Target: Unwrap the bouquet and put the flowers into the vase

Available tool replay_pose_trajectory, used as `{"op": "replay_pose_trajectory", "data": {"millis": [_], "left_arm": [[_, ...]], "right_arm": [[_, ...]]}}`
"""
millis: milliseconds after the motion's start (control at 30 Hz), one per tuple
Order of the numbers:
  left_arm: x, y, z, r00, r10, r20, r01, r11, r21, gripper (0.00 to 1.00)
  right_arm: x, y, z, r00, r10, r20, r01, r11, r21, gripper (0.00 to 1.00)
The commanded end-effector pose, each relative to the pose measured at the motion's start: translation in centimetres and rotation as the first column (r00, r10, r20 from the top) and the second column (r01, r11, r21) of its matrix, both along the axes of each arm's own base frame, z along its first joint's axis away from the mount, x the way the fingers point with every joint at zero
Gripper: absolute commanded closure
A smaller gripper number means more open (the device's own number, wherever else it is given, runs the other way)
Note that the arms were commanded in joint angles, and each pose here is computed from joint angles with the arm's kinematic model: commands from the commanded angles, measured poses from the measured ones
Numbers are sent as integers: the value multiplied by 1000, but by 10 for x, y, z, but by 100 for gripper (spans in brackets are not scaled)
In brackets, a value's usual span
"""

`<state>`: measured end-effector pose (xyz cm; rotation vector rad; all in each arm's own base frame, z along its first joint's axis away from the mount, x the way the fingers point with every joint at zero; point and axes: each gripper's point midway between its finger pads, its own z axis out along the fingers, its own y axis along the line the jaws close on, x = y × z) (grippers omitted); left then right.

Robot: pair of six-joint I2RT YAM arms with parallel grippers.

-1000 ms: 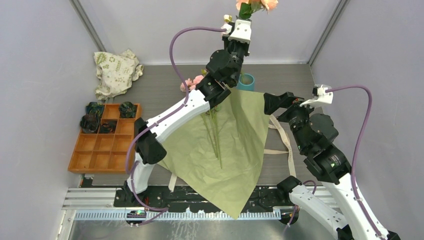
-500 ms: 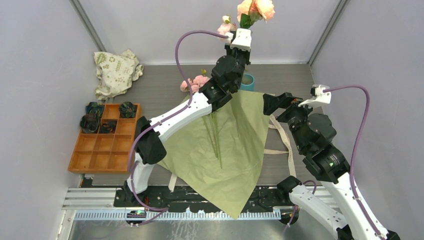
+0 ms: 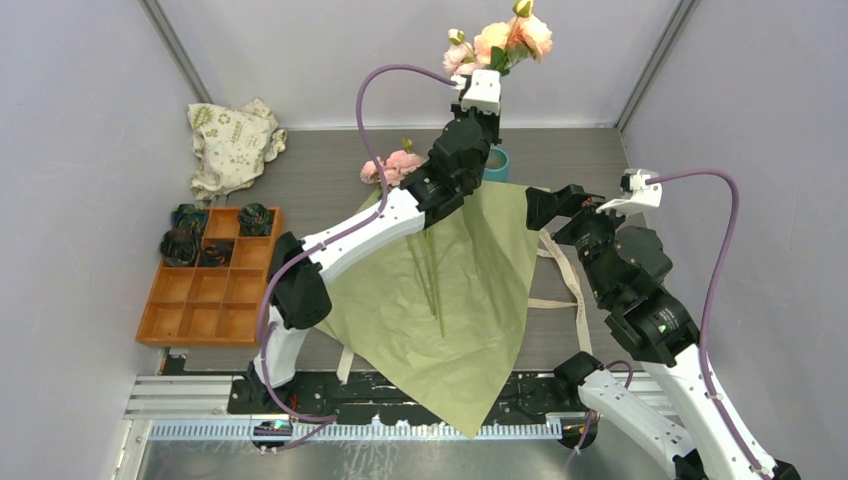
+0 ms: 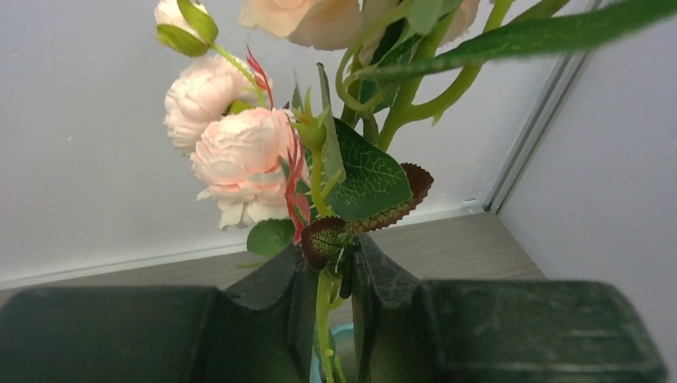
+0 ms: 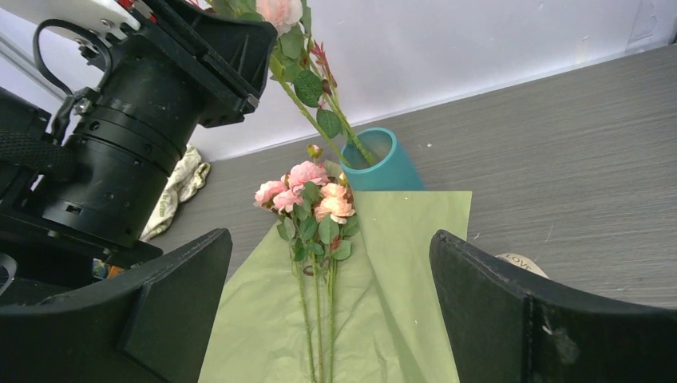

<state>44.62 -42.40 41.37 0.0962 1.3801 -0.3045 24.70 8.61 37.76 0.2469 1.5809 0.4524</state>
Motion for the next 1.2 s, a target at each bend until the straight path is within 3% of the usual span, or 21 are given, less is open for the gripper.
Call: {"op": "replay_pose_trajectory", "data": {"millis": [0,467,733,1167], "left_arm": [[-12,23,38,1000,14,11,-13,992,-126,77],[-12,11,-41,980,-41,-192,10,987,-160,69],[-19,20,-62,965,-34,-260,-1,991,-136,63],[-58,87,-30,962,27,-270,-81,978,-190,63]], "right_arm": [[2,5,12,999,16,31,-17,999,28,0],[5,7,5,1000,18,11,-18,1000,17,1],[9,11,1,1000,25,-1,-25,1000,18,1],[6,6,23,999,13,42,-13,1000,1,1]]}}
